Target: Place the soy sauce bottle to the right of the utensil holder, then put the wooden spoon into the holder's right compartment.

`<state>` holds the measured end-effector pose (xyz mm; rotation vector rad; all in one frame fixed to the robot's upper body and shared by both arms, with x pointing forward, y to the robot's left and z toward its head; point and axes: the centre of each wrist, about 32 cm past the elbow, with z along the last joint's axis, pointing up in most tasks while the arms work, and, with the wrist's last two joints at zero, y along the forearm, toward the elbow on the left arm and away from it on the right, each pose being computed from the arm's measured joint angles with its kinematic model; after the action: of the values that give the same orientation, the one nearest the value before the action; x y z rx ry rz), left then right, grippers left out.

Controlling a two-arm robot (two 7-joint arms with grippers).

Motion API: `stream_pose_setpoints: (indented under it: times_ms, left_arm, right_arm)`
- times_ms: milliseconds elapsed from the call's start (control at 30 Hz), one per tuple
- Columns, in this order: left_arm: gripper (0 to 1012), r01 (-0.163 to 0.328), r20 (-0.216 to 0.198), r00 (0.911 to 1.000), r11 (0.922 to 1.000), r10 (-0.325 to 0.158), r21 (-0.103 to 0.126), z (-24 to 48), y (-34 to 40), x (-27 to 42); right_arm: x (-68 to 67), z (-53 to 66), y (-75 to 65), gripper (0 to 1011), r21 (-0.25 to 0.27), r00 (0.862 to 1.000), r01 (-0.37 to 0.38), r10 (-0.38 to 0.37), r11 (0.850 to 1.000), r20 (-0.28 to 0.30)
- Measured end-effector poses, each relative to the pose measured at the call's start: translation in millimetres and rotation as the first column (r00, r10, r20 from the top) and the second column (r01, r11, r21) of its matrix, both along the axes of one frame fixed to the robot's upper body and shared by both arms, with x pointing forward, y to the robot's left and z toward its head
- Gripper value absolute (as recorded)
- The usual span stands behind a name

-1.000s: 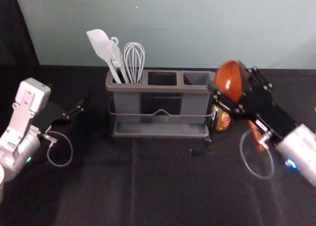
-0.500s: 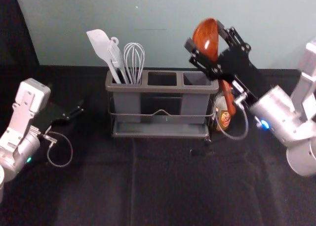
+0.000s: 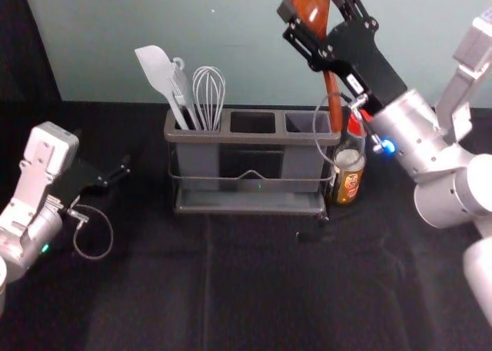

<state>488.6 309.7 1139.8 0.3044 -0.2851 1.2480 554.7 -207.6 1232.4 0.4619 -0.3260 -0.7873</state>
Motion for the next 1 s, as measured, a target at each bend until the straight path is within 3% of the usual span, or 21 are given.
stream_pose_setpoints:
  times_ms: [400,733,1000]
  left_arm:
    - [1005,0.0,0.0,1.0,1.0,0.0,0.0,0.0,0.0,0.0]
    - [1005,0.0,0.0,1.0,1.0,0.0,0.0,0.0,0.0,0.0]
    - [1005,0.0,0.0,1.0,1.0,0.0,0.0,0.0,0.0,0.0]
  right_arm:
    - [34.3,-0.2,16.8,839,0.074,1.0,0.011,-0.011,0.997,-0.004]
    - [49.0,-13.8,26.3,839,0.1,0.999,0.015,-0.011,0.995,-0.041]
    - [52.1,-26.2,27.8,839,0.093,0.998,0.022,-0.016,0.995,-0.065]
